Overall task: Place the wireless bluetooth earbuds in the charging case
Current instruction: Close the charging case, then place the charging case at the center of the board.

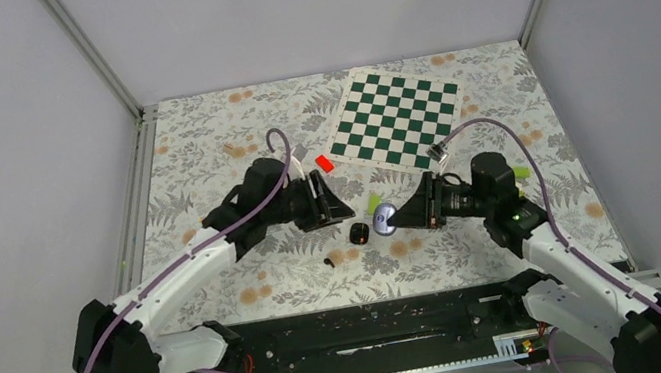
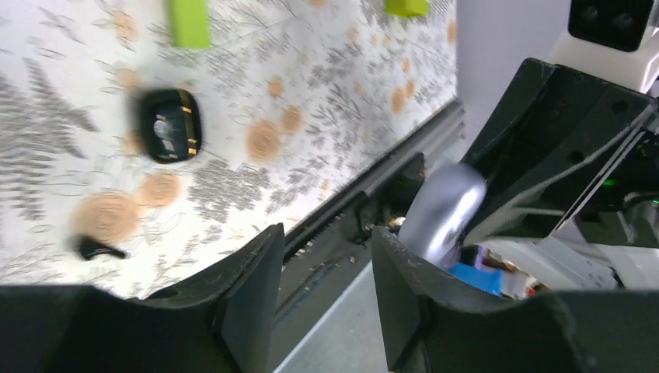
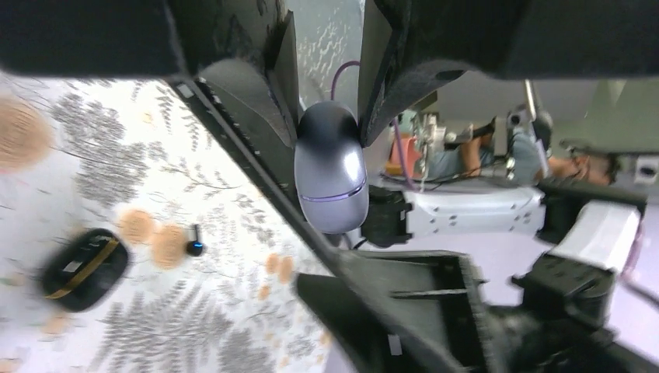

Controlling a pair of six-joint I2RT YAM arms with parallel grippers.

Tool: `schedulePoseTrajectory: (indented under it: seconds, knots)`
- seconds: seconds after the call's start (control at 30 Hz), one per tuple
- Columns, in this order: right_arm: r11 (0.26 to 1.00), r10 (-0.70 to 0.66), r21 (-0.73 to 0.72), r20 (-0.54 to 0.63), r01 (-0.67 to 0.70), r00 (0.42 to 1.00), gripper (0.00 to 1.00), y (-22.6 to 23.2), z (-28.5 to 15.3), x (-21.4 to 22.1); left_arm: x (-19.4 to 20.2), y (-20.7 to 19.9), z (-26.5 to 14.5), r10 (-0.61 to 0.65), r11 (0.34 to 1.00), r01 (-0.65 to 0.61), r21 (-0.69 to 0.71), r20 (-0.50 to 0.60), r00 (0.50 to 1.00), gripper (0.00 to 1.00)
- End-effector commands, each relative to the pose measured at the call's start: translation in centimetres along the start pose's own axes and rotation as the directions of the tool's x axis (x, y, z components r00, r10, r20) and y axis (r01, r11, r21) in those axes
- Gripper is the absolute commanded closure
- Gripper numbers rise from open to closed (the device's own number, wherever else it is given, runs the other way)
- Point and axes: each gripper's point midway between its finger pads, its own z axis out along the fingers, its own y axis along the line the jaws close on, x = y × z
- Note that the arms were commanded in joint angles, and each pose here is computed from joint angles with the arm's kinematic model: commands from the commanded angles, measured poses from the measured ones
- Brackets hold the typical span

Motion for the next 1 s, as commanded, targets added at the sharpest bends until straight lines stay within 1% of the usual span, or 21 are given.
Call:
schedulePoseTrajectory:
  seconds: [0.0, 0.1, 0.2, 0.27, 0.4, 0.47, 0.57, 0.67, 0.73, 0.9, 0.93, 0.97]
  knots:
    - [0.982, 0.022, 0.188, 0.06, -0.033, 0.998, 1.0, -3.9, -1.8, -1.7, -3.6, 1.0, -4.0, 0.124, 0.981, -0.1, -0.164, 0.147, 0.981, 0.53]
    - [0.963, 0.096, 0.235, 0.161, -0.132, 0.982, 1.0, -6.7, -3.6, -3.9, -4.4, 2.0, -5.8, 0.149, 0.965, -0.101, -0.24, 0.189, 0.971, 0.52]
    - [0.931, 0.142, 0.288, 0.286, -0.226, 0.948, 1.0, -9.6, -5.7, -6.3, -4.8, 2.6, -6.9, 0.159, 0.957, -0.097, -0.274, 0.215, 0.963, 0.52]
    - [0.905, 0.146, 0.321, 0.382, -0.279, 0.913, 1.0, -11.3, -7.5, -8.3, -4.7, 2.9, -7.2, 0.157, 0.956, -0.092, -0.279, 0.222, 0.962, 0.51]
    - [0.85, 0.092, 0.408, 0.505, -0.332, 0.858, 1.0, -13.4, -11.3, -12.2, -4.2, 3.6, -7.2, 0.141, 0.955, -0.073, -0.287, 0.223, 0.965, 0.51]
    - [0.806, 0.06, 0.476, 0.526, -0.352, 0.848, 1.0, -14.6, -12.6, -13.5, -4.1, 4.0, -7.3, 0.136, 0.954, -0.064, -0.293, 0.231, 0.964, 0.52]
    - [0.765, 0.057, 0.53, 0.511, -0.367, 0.858, 1.0, -15.8, -13.1, -13.9, -4.1, 4.4, -7.4, 0.128, 0.951, -0.048, -0.305, 0.247, 0.961, 0.51]
    - [0.747, 0.098, 0.525, 0.52, -0.409, 0.848, 1.0, -18.1, -12.7, -12.8, -3.9, 4.9, -7.3, 0.118, 0.948, -0.035, -0.315, 0.247, 0.962, 0.51]
    - [0.751, 0.129, 0.503, 0.524, -0.428, 0.842, 1.0, -19.3, -12.1, -12.2, -3.8, 5.1, -7.0, 0.113, 0.949, -0.032, -0.315, 0.242, 0.964, 0.5]
    - [0.714, 0.19, 0.509, 0.52, -0.481, 0.833, 1.0, -21.9, -11.6, -10.4, -3.3, 6.0, -6.4, 0.099, 0.944, -0.024, -0.328, 0.214, 0.972, 0.48]
    - [0.718, 0.194, 0.504, 0.517, -0.48, 0.834, 0.98, -22.1, -11.5, -10.3, -3.2, 6.2, -6.3, 0.099, 0.942, -0.024, -0.335, 0.209, 0.973, 0.48]
    - [0.729, 0.195, 0.494, 0.514, -0.474, 0.836, 0.91, -22.1, -11.3, -10.3, -3.1, 6.7, -6.2, 0.097, 0.937, -0.02, -0.349, 0.206, 0.974, 0.48]
